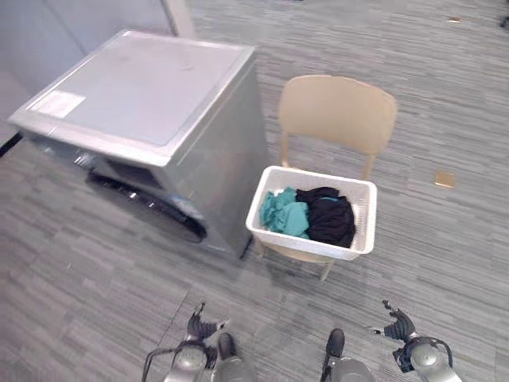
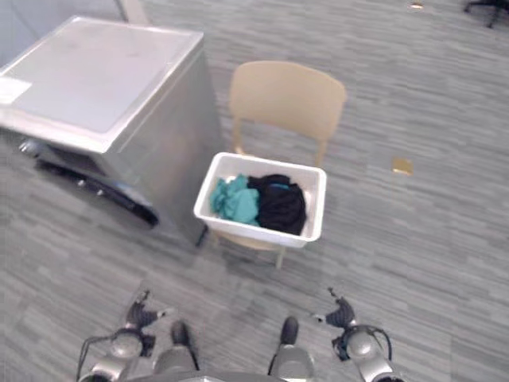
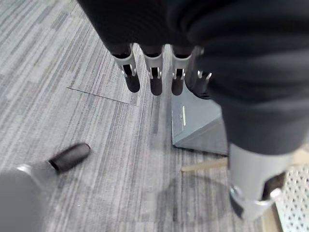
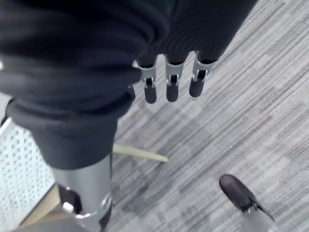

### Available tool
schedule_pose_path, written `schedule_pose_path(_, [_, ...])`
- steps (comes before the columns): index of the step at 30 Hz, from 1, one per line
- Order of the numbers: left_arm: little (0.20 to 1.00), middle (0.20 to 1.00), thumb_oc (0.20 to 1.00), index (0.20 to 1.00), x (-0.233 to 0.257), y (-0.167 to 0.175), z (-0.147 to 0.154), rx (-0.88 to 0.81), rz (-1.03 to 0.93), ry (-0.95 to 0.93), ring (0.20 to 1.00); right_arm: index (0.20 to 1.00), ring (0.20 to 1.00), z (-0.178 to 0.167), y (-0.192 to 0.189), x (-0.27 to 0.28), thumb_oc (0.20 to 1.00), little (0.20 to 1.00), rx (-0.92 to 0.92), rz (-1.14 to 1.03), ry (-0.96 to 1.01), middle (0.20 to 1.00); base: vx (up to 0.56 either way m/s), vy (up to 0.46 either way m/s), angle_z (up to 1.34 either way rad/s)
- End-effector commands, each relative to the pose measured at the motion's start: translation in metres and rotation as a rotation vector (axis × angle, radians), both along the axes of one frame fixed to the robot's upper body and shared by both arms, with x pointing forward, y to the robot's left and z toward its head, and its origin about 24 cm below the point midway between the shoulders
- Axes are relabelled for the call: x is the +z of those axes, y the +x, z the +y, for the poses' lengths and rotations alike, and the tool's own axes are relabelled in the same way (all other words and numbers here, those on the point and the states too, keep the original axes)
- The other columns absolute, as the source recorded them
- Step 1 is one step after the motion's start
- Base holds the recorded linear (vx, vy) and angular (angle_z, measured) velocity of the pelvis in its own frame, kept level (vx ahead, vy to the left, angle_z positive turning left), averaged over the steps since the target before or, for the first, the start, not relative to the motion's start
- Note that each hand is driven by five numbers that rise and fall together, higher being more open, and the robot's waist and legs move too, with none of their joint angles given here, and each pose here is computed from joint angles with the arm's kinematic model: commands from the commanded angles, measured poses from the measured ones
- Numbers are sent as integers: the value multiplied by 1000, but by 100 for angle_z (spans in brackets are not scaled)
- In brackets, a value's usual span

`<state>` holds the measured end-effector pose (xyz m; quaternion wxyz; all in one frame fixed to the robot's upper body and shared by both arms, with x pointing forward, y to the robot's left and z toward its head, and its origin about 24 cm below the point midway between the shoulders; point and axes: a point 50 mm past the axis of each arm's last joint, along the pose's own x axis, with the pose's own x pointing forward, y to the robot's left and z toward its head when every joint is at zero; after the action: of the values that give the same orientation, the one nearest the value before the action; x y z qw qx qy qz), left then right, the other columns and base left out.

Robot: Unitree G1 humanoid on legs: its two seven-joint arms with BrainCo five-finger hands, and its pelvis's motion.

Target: Grab the laundry basket,head to the washer,open it,put in the laundry and shut it.

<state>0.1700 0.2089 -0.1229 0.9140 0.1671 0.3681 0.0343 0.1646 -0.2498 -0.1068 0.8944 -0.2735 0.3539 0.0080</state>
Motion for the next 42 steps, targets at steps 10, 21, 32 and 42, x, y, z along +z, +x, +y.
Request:
schedule_pose_path(10, [1000, 1000, 1000, 1000, 20, 9, 45, -14, -66, 164, 1000, 1000, 1000, 42, 37, 15, 1000, 1000, 81, -132, 113, 1000, 103, 291, 17])
schedule_pose_path(21, [1000, 1000, 1000, 1000, -2, -17, 26, -1, 36, 112, 1000, 1000, 1000, 118, 66, 45, 1000, 1000, 364, -253, 317, 1000, 144, -35, 54])
schedule_pose_path(32, [1000, 1000, 1000, 1000, 8, 9, 11, -74, -48, 121, 1000, 1000, 1000, 169, 127, 125, 1000, 1000, 545, -583, 342, 1000, -61, -19, 67])
schedule_pose_path(42, [1000, 1000, 1000, 1000, 27, 28, 34, -24, -139, 175, 1000, 1000, 1000, 119, 193, 202, 1000, 1000, 281, -874, 158, 1000, 5, 88, -7])
